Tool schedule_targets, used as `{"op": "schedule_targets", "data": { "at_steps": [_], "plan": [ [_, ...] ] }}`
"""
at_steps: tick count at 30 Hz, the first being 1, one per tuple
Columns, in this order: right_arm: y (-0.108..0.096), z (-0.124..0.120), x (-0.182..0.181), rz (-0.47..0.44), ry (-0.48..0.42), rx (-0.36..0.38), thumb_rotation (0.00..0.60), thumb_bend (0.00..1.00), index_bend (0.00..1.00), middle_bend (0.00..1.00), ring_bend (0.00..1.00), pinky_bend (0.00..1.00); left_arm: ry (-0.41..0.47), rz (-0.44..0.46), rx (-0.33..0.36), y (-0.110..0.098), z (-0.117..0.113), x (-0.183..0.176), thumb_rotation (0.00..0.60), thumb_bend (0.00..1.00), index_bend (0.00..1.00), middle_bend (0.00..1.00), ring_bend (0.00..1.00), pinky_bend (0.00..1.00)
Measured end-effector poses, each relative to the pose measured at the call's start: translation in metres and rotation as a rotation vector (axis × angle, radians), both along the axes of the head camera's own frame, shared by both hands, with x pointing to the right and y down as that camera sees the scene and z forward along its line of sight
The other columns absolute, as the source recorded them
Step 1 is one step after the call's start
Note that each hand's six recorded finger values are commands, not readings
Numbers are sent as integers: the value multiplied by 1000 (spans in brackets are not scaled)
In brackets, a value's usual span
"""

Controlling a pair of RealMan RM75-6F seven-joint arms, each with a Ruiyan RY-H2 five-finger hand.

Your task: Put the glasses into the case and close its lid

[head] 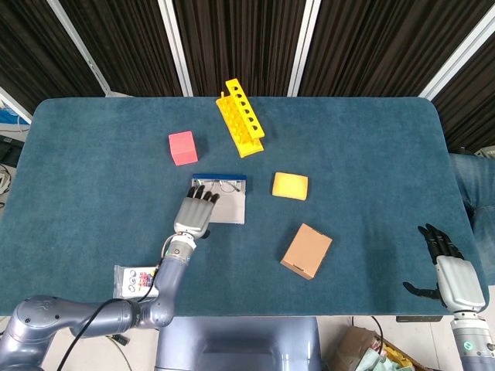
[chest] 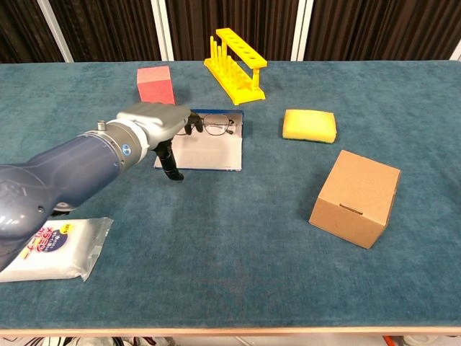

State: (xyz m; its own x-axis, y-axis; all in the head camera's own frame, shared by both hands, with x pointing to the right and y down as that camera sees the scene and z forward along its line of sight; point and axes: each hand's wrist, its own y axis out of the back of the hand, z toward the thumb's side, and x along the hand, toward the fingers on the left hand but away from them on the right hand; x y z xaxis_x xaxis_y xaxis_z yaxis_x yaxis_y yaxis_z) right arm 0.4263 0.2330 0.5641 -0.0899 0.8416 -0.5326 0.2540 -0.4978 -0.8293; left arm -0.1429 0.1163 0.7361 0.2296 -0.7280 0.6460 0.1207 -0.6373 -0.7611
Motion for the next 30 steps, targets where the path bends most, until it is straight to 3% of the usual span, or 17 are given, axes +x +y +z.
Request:
{"op": "schedule_targets", "data": {
  "at_steps": [30],
  "plan": [
    [0, 1, 0, 9, -5, -7, 600, 0, 0, 0, 0, 176, -29, -1, 33, -2, 16, 17, 600, 216, 298, 211, 54, 106]
  ]
}}
